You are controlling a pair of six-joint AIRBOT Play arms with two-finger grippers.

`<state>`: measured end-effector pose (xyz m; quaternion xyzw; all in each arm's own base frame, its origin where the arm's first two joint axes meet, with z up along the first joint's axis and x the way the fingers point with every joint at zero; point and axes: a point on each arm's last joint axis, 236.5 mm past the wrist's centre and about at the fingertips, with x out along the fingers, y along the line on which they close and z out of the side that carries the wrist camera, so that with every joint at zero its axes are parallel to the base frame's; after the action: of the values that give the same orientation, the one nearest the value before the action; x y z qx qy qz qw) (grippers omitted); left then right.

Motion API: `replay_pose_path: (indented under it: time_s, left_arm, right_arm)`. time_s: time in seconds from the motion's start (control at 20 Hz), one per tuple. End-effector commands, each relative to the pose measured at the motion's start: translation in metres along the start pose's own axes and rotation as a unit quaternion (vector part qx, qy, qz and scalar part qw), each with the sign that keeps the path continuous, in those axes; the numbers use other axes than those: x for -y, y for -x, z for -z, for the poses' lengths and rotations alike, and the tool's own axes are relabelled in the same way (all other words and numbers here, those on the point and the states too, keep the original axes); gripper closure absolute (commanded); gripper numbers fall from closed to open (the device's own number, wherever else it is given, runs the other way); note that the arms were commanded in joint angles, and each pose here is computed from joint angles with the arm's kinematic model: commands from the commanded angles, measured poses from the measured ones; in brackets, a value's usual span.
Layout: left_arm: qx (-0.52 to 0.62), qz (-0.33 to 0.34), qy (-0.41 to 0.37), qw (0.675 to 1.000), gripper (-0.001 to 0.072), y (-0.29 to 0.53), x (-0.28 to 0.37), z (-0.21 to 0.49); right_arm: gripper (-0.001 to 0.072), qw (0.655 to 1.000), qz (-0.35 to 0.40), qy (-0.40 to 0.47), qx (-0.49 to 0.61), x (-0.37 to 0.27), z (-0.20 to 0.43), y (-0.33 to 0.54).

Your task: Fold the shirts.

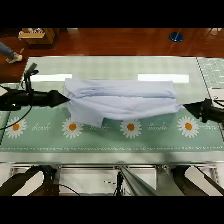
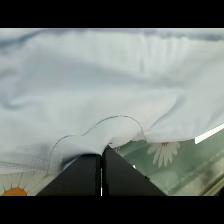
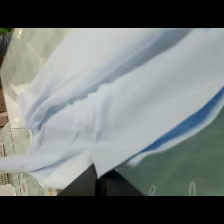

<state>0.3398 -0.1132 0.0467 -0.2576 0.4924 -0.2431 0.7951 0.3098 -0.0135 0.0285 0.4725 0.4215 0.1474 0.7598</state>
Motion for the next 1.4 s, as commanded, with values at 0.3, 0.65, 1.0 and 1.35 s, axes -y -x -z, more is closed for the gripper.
replay_pose_path:
  time_s: [0.3, 0.65, 1.0, 1.35]
  left_arm:
    - [0.072, -0.038, 0.028, 0.996, 0.0686, -0.005, -0.031, -0.053]
    - [0.043, -0.040, 0.042, 0.997, 0.0686, -0.043, -0.066, -0.089]
    - [-0.021, -0.009, 0.047, 0.999, 0.0686, -0.084, -0.087, -0.111]
    - [-0.010, -0.017, 0.042, 0.999, 0.0686, -0.106, -0.100, -0.129]
  right_arm:
    - [0.0684, 0.980, 0.101, 0.142, 0.097, -0.041, -0.087, -0.024]
    - [0.0684, 0.977, 0.135, 0.153, 0.069, -0.023, -0.115, -0.079]
    - [0.0685, 0.968, 0.176, 0.149, 0.095, 0.017, -0.138, -0.103]
    - [0.0684, 0.963, 0.197, 0.147, 0.108, 0.038, -0.148, -0.108]
